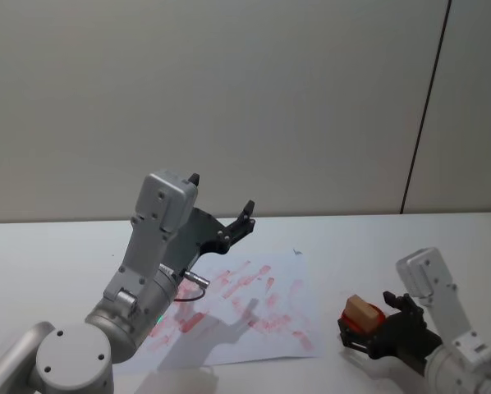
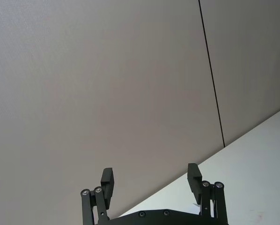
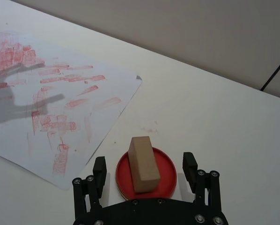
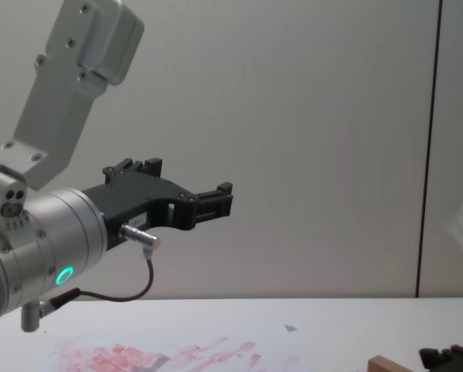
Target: Use the one hand to pick up the stamp and affix it onto the A4 paper.
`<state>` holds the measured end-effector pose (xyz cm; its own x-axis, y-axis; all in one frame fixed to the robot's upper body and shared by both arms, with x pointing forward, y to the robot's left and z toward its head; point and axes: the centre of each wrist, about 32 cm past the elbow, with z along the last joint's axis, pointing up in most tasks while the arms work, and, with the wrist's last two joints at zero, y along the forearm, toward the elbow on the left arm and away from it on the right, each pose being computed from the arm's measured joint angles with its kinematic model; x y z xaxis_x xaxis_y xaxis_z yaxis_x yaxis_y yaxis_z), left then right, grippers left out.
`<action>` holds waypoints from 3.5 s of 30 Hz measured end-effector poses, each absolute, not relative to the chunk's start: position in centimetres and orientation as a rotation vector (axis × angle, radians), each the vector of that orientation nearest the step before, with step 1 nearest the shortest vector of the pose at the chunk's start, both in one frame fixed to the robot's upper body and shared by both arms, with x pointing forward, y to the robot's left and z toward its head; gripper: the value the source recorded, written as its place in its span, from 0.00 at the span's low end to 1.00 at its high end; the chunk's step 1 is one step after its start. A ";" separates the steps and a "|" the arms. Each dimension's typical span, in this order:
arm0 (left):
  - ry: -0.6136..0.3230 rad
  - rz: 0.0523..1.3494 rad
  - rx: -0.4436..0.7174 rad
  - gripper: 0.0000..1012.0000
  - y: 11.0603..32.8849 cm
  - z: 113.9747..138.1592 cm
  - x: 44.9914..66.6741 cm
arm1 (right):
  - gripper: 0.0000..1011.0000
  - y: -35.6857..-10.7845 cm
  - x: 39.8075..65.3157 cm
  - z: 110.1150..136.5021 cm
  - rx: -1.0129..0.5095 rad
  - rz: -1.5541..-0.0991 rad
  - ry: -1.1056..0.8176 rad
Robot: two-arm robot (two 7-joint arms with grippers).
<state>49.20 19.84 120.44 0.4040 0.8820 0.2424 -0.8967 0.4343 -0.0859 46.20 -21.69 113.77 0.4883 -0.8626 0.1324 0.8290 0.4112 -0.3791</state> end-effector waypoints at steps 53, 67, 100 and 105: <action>-0.268 1.124 0.061 0.99 19.8 120.4 49.2 | 0.22 -18.2 49.1 115.3 -0.266 -0.989 0.002; -0.268 1.124 0.061 0.99 19.8 120.4 49.2 | 0.22 -14.3 51.1 116.6 -0.223 -0.861 0.034; -0.268 1.124 0.061 0.99 19.8 120.4 49.2 | 0.22 -10.5 52.5 115.2 -0.475 -0.759 0.119; -0.268 1.124 0.061 0.99 19.8 120.4 49.2 | 0.22 -10.7 52.7 115.7 -0.490 -0.772 0.129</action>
